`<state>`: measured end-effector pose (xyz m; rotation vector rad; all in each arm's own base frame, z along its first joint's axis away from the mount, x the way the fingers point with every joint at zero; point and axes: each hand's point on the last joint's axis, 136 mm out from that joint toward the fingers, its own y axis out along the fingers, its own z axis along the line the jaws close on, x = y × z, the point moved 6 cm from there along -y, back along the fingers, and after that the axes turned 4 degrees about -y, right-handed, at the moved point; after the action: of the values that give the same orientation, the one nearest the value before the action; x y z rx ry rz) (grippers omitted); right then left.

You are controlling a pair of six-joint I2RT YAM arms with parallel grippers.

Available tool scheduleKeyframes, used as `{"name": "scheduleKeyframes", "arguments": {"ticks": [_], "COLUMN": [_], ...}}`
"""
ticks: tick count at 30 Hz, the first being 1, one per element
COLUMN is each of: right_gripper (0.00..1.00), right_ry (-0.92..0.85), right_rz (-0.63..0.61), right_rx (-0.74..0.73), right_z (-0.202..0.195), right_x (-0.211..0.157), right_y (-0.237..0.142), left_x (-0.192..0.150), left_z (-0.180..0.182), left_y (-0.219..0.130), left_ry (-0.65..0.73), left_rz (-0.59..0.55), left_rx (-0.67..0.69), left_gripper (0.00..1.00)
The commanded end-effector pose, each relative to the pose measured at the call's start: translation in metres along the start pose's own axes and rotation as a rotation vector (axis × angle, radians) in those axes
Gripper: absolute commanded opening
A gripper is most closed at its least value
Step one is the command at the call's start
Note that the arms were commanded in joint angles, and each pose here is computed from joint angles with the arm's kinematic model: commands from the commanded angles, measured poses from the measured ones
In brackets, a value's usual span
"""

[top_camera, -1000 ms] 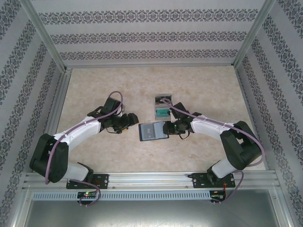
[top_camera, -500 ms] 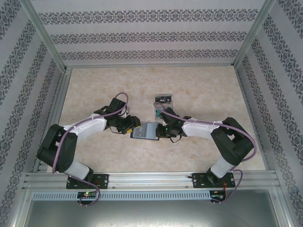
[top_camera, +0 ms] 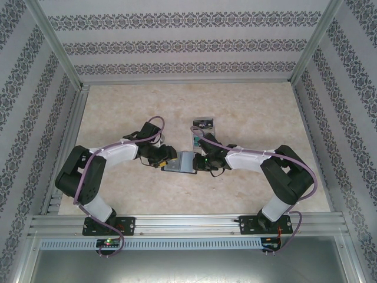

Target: Take the credit cards out of the card holder

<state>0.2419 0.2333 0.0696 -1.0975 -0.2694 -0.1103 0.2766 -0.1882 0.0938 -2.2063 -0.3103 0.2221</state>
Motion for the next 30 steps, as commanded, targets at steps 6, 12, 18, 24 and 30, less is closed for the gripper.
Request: {"name": "scheduleKeyframes", "arguments": {"ticks": [6, 12, 18, 24, 30], "right_gripper": [0.20, 0.20, 0.20, 0.20, 0.20], "right_ry": [0.026, 0.025, 0.029, 0.030, 0.041], "right_rz": [0.059, 0.062, 0.066, 0.068, 0.059], "right_rx": [-0.072, -0.072, -0.075, -0.079, -0.070], "right_z": [-0.013, -0.013, -0.014, -0.016, -0.016], "right_x": [-0.015, -0.016, -0.017, -0.018, -0.018], "right_y": [0.010, 0.011, 0.013, 0.013, 0.014], "left_x": [0.003, -0.001, -0.003, -0.003, -0.002], "left_z": [-0.007, -0.015, -0.023, -0.032, -0.051], "left_y": [0.012, 0.017, 0.019, 0.016, 0.012], "left_ry": [0.055, 0.064, 0.072, 0.090, 0.129], "left_rz": [0.006, 0.022, 0.037, 0.039, 0.050], "left_rx": [-0.009, -0.046, -0.094, -0.138, -0.226], "left_gripper": [0.54, 0.54, 0.54, 0.54, 0.54]}}
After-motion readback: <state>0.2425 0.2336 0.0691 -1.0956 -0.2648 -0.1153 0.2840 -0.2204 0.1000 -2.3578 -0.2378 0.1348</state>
